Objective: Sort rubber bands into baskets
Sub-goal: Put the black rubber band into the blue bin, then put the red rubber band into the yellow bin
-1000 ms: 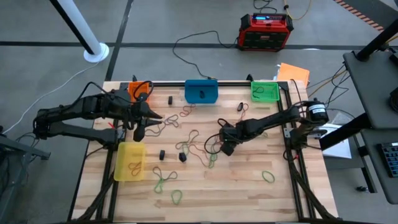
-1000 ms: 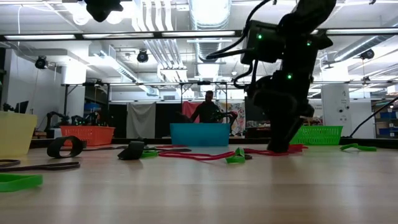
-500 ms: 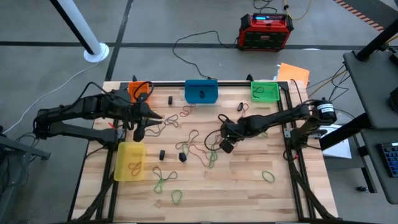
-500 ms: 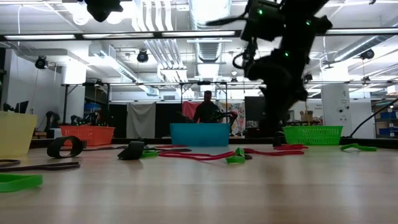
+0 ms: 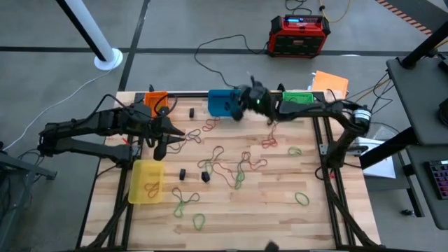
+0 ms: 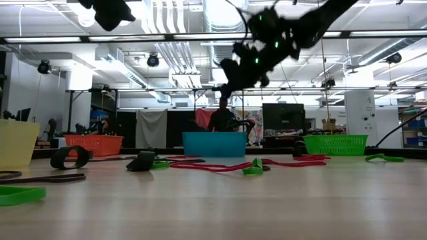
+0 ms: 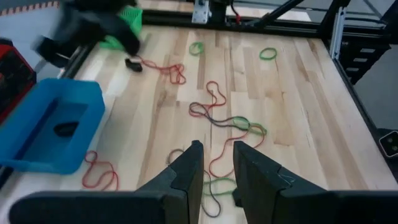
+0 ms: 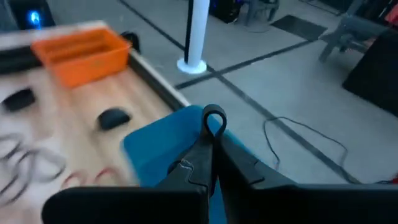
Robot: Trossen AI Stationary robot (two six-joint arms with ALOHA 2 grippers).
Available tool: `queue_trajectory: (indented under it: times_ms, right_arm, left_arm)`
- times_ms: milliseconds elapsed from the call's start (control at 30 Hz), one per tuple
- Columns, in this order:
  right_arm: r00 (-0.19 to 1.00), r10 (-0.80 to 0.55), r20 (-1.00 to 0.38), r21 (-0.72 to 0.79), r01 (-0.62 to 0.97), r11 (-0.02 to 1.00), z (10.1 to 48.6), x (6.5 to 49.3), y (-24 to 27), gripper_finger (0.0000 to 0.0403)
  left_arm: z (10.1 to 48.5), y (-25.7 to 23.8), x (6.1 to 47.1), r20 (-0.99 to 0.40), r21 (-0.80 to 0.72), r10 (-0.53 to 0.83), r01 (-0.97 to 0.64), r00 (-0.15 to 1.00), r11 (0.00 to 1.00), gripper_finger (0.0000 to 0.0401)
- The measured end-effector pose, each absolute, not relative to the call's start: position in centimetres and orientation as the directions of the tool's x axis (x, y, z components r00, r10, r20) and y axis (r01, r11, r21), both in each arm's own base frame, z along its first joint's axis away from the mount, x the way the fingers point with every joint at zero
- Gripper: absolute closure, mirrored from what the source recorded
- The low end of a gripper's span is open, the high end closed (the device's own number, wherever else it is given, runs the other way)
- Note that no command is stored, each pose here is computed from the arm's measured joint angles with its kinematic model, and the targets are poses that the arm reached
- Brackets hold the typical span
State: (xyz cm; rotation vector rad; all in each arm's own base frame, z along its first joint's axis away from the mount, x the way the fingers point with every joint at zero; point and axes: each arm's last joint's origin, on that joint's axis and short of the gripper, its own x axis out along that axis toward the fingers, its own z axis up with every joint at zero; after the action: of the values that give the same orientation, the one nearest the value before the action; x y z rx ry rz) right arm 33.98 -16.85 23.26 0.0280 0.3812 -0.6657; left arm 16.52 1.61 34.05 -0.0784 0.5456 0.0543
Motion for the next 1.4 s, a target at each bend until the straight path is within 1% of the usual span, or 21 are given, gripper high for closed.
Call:
queue_trajectory:
  times_ms: [33, 133, 200, 267, 367, 533, 700, 867, 1000, 1200, 1267, 1400]
  right_arm:
    - [0.73, -0.587, -0.349, -0.052, 0.61, 0.79, 22.7, 33.9, -17.9, 0.039]
    - [0.749, -0.522, -0.408, 0.054, 0.591, 0.805, 20.7, 33.8, -20.2, 0.039]
    - [0.737, -0.497, -0.458, 0.081, 0.591, 0.803, 19.3, 34.0, -21.0, 0.039]
    - [0.72, -0.488, -0.494, 0.068, 0.591, 0.804, 18.6, 34.4, -21.4, 0.0385]
    - [0.698, -0.474, -0.537, 0.044, 0.585, 0.81, 18.5, 35.1, -21.8, 0.0363]
    - [0.65, -0.462, -0.604, 0.011, 0.586, 0.81, 18.8, 35.7, -22.2, 0.0301]
    - [0.619, -0.442, -0.649, 0.0, 0.581, 0.814, 20.5, 35.8, -22.2, 0.0249]
    - [0.595, -0.412, -0.69, -0.022, 0.551, 0.834, 22.7, 35.2, -20.9, 0.022]
    - [0.581, -0.375, -0.722, -0.053, 0.495, 0.868, 24.8, 34.1, -18.7, 0.0214]
    - [0.565, -0.329, -0.757, -0.086, 0.413, 0.907, 27.3, 31.6, -15.4, 0.0215]
    - [0.584, -0.334, -0.74, -0.094, 0.403, 0.911, 28.2, 30.7, -14.8, 0.0214]
    - [0.615, -0.347, -0.708, -0.099, 0.4, 0.911, 29.3, 29.1, -14.0, 0.0213]
  left_arm:
    - [33.9, 1.6, 16.6, -0.523, -0.067, 0.031, -0.077, 0.852, 0.995, 0.0329]
    - [33.3, 1.7, 17.1, -0.525, -0.077, 0.031, -0.084, 0.851, 0.993, 0.0329]
    - [32.9, 1.7, 17.4, -0.526, -0.073, 0.031, -0.081, 0.85, 0.994, 0.0329]
    - [32.7, 1.7, 17.6, -0.531, -0.06, 0.032, -0.075, 0.846, 0.995, 0.0329]
    - [32.5, 1.9, 18.0, -0.543, -0.039, 0.059, -0.095, 0.838, 0.995, 0.0329]
    - [32.2, 1.9, 18.4, -0.559, -0.039, 0.066, -0.106, 0.826, 0.994, 0.0329]
    - [31.4, 2.0, 19.1, -0.592, -0.083, 0.062, -0.138, 0.803, 0.987, 0.0329]
    - [29.6, 2.1, 20.4, -0.661, -0.089, 0.057, -0.154, 0.748, 0.984, 0.0329]
    - [27.7, 2.5, 22.2, -0.721, -0.023, 0.095, -0.161, 0.686, 0.987, 0.0329]
    - [25.1, 3.6, 25.1, -0.745, 0.114, 0.252, -0.254, 0.618, 0.96, 0.0329]
    - [24.3, 4.3, 26.0, -0.75, 0.13, 0.264, -0.255, 0.607, 0.958, 0.0328]
    - [22.7, 6.4, 27.5, -0.745, 0.106, 0.247, -0.255, 0.62, 0.961, 0.0318]
